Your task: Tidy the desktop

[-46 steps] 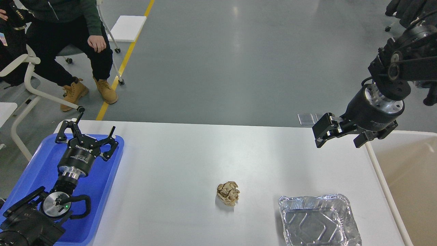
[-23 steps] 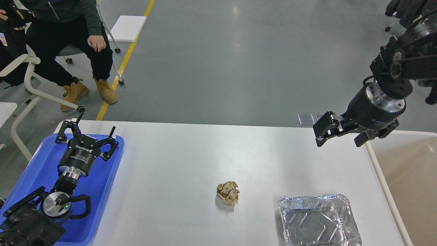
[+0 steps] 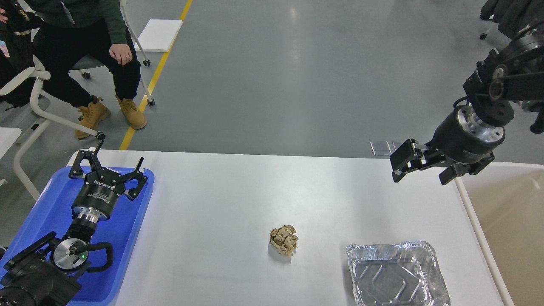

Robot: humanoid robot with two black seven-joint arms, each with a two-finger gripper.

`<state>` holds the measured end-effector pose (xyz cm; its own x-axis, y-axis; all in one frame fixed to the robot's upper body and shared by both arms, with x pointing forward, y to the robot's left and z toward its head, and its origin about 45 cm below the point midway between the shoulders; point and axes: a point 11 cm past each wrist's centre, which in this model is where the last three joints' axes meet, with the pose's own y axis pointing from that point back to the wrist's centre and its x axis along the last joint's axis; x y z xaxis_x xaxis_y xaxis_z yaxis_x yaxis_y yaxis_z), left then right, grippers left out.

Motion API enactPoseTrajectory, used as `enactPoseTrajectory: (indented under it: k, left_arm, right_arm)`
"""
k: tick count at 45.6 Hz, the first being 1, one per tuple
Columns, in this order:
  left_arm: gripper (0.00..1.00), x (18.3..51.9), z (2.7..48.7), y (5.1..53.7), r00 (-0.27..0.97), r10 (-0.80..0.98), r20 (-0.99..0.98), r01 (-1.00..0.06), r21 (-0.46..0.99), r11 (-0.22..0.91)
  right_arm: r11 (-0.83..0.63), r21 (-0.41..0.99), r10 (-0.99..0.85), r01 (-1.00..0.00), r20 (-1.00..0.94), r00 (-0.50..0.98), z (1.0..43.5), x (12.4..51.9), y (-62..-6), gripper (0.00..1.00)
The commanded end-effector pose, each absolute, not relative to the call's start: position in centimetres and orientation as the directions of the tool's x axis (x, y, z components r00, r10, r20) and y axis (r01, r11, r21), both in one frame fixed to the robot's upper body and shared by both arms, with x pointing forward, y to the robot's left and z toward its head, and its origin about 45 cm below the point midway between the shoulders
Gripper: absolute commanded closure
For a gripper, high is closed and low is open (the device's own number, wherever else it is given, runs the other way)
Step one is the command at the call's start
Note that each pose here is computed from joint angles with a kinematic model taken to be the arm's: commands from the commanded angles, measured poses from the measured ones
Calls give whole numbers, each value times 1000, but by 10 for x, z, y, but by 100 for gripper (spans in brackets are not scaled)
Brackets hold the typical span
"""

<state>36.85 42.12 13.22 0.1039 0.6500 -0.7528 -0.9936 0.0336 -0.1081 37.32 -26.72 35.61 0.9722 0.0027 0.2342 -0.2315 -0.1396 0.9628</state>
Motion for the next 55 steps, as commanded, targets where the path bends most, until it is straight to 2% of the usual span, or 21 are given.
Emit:
enactPoseTrajectory:
  k: [1, 12, 28, 37, 44, 55]
  left_arm:
    - [1, 369, 132, 421, 104, 650, -753, -994, -108, 34]
    - [1, 369, 133, 421, 106, 650, -753, -993, -109, 35]
    - [1, 368, 132, 421, 103, 650, -753, -994, -107, 33]
    - [1, 368, 132, 421, 103, 650, -753, -994, -107, 33]
    - [1, 368, 132, 421, 103, 650, -753, -994, -107, 33]
    - [1, 369, 132, 421, 104, 650, -753, -994, -108, 34]
  right_arm:
    - [-164, 955, -47, -245, 241, 969, 357, 374, -280, 0]
    - [-153, 955, -52, -255, 250, 967, 362, 376, -284, 0]
    - [-164, 963, -79, -215, 205, 976, 341, 367, -296, 0]
    - [-85, 977, 38, -196, 200, 979, 316, 358, -318, 0]
    - [-83, 984, 36, -158, 161, 986, 294, 346, -329, 0]
    - [-55, 985, 49, -164, 167, 985, 243, 326, -360, 0]
